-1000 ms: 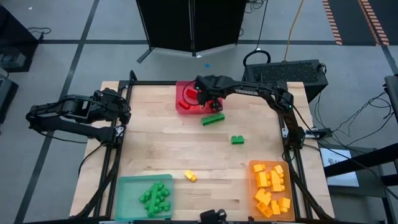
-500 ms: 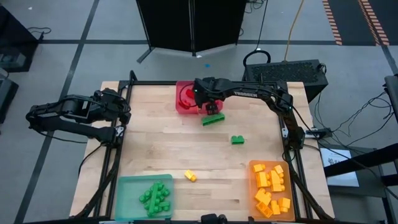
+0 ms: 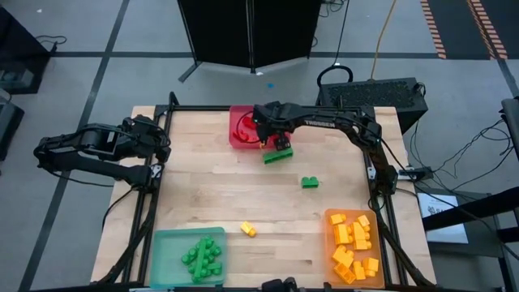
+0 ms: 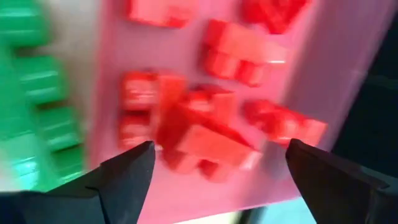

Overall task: Sort blocks
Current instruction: Put the green game piece into the green bin

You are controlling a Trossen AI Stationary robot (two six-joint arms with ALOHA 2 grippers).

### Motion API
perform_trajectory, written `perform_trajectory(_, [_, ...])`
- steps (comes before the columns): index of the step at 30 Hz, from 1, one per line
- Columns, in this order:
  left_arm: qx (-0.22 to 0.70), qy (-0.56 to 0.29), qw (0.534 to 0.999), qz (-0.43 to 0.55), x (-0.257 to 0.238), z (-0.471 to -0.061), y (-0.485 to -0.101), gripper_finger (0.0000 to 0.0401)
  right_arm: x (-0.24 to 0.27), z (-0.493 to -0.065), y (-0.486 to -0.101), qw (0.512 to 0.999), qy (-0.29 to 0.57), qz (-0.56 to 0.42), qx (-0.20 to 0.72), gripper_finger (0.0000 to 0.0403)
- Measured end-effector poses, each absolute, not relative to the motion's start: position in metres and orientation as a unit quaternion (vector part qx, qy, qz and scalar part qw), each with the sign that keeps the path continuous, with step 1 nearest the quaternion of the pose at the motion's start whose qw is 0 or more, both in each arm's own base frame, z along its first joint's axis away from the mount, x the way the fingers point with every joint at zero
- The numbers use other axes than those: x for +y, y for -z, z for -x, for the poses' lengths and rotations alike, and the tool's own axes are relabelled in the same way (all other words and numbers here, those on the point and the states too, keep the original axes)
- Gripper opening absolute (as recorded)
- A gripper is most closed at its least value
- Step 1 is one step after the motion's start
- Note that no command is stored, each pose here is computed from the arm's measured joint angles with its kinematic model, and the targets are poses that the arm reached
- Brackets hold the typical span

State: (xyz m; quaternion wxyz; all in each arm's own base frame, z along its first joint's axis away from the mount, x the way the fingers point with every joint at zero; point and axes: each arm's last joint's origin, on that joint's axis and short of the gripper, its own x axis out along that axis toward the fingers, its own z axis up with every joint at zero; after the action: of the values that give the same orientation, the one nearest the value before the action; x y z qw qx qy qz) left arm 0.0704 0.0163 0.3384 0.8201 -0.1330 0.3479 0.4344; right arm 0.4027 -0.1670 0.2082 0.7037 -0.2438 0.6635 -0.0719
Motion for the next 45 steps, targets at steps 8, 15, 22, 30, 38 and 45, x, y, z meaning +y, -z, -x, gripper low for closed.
perform_trajectory(8, [0.349, -0.434, 0.82, 0.131, 0.016, -0.07, -0.338, 0.0059, -0.158, -0.399, -0.229, 0.729, 0.115, 0.205, 0.643, 0.0354])
perform_trajectory(15, [0.35, -0.434, 0.82, 0.126, 0.016, -0.07, -0.338, 0.0059, -0.111, -0.385, -0.294, 0.845, -0.003, 0.075, 0.53, 0.0354])
perform_trajectory(22, [0.346, -0.44, 0.82, 0.121, 0.017, -0.07, -0.339, 0.0059, -0.08, -0.403, -0.277, 0.831, -0.05, 0.134, 0.537, 0.0354])
perform_trajectory(30, [0.346, -0.441, 0.819, 0.12, 0.017, -0.07, -0.339, 0.0059, -0.074, -0.422, -0.231, 0.802, -0.072, 0.125, 0.58, 0.0347])
perform_trajectory(38, [0.347, -0.441, 0.819, 0.12, 0.017, -0.07, -0.339, 0.0059, -0.079, -0.427, -0.188, 0.758, -0.084, 0.105, 0.638, 0.0339])
perform_trajectory(45, [0.347, -0.441, 0.819, 0.12, 0.017, -0.07, -0.339, 0.0059, -0.09, -0.428, -0.166, 0.734, -0.065, 0.102, 0.668, 0.0338])
